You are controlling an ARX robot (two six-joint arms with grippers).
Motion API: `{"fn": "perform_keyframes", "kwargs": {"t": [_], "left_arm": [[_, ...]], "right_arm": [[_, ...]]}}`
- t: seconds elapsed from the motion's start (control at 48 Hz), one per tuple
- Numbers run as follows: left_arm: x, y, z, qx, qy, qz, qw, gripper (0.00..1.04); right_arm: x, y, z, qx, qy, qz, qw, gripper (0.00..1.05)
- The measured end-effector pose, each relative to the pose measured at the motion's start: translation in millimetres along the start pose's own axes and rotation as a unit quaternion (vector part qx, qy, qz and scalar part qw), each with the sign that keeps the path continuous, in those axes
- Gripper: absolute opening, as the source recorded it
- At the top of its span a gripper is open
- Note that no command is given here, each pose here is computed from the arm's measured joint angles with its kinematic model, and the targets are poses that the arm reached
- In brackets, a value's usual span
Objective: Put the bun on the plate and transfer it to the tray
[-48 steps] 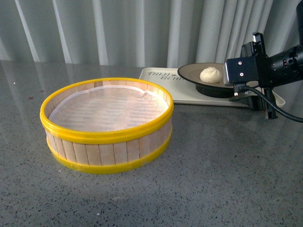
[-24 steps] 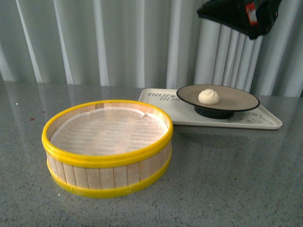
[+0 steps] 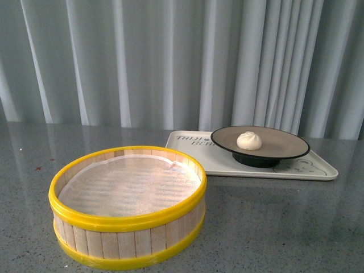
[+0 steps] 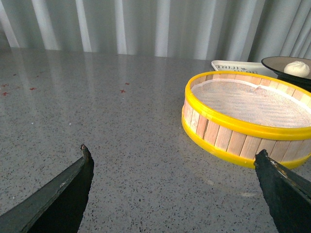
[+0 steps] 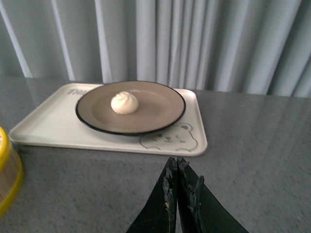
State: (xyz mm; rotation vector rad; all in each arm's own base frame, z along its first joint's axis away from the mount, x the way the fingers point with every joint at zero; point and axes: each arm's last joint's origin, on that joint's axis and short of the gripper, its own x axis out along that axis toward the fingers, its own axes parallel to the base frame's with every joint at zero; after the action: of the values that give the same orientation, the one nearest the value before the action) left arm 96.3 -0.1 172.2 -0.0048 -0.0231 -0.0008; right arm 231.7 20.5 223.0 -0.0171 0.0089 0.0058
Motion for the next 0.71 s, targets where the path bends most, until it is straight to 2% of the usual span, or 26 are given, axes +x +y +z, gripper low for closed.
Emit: {"fn": "perform_keyframes", "kwargs": {"t": [0.333, 0.417, 0.708], "left_arm": [[0.0, 0.0, 0.0, 0.0, 0.0, 0.0, 1.0, 0.98], [0.0, 0.0, 0.0, 0.0, 0.0, 0.0, 1.0, 0.98], [0.0, 0.0, 0.0, 0.0, 0.0, 0.0, 1.0, 0.98]], "right_arm": [[-38.6, -13.9, -24.8, 0.002, 0.0, 0.009, 1.0, 0.02], [-50.4, -19.2, -31.6, 0.003, 0.0, -0.004, 1.0, 0.02], [-75.1, -19.1, -44.3, 0.003, 0.002, -0.003, 1.0, 0.02]]}}
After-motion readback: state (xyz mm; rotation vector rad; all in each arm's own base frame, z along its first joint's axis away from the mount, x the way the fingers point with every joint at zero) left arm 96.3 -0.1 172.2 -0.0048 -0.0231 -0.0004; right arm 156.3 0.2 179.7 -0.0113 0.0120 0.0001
